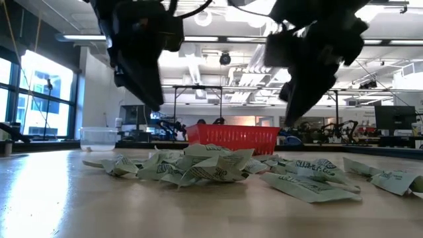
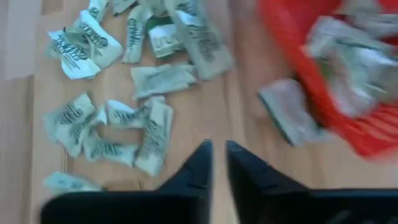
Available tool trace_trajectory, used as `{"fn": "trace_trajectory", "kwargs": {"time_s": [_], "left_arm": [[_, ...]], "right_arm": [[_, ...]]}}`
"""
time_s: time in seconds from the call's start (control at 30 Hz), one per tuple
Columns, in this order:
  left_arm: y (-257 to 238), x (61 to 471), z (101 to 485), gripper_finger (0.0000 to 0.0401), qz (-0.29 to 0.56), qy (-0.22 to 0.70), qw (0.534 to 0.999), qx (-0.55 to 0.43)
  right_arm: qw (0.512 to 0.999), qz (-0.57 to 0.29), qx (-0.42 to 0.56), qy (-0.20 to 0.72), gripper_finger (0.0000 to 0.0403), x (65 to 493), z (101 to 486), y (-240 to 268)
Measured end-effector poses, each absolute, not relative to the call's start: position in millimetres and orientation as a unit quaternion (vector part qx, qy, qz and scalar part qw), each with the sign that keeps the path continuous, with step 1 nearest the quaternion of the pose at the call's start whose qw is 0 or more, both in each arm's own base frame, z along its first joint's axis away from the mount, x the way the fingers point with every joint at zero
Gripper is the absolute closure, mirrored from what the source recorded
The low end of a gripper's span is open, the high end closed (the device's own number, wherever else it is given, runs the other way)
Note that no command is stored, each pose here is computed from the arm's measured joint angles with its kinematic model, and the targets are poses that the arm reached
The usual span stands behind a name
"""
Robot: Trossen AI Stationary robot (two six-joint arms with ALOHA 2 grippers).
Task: Pick and place items into bin
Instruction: Put the white truvia packet into the red bin
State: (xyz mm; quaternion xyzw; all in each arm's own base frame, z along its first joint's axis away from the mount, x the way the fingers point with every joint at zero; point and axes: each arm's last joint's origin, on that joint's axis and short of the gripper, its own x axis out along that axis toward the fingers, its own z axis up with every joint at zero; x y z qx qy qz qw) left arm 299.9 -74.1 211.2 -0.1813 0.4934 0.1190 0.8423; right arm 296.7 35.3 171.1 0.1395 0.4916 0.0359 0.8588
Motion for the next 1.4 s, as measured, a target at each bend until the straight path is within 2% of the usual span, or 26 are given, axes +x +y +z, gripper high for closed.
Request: {"fn": "trace_trajectory", "kwargs": {"time_s": [0.17,0.27,0.37,0.47,0.63,0.83,0.97,1.1,1.23,1.33,1.4], "left_arm": [[-88.0,286.3,208.4,0.0217,0.12,0.532,0.822,-0.163],[-89.5,282.4,208.3,0.0217,0.143,0.537,0.815,-0.164],[-85.8,274.6,214.0,0.0217,0.157,0.542,0.811,-0.152],[-82.9,270.8,217.1,0.0217,0.174,0.541,0.812,-0.135],[-82.6,270.7,217.0,0.0217,0.175,0.54,0.812,-0.133],[-81.8,269.1,209.2,0.0217,0.176,0.532,0.817,-0.134],[-82.2,269.0,200.8,0.0217,0.168,0.508,0.828,-0.167],[-82.5,268.5,196.5,0.0217,0.163,0.496,0.831,-0.19],[-81.9,267.0,195.2,0.0217,0.166,0.502,0.828,-0.187],[-81.5,266.1,194.8,0.0217,0.168,0.506,0.825,-0.185],[-81.2,265.3,195.1,0.0217,0.169,0.508,0.824,-0.184]], "right_arm": [[0.858,0.048,0.128,0.496,0.0382,325.9,159.0,37.1],[0.864,0.048,0.102,0.492,0.0398,341.8,159.1,35.2],[0.877,-0.006,0.071,0.476,0.0396,356.1,164.6,26.8],[0.869,-0.06,0.072,0.485,0.0398,359.0,159.7,9.9],[0.886,-0.042,0.089,0.452,0.0397,357.5,181.8,2.6],[0.839,0.037,0.013,0.542,0.0377,325.8,177.0,20.4],[0.823,0.072,0.001,0.564,0.0327,315.5,170.0,30.2],[0.843,0.075,-0.012,0.532,0.0247,319.6,168.2,36.1],[0.846,0.038,-0.041,0.53,0.017,322.1,162.1,35.4],[0.839,0.025,-0.045,0.541,0.0136,324.3,153.1,32.1],[0.835,0.03,-0.037,0.548,0.0127,326.6,145.8,30.2]]}}
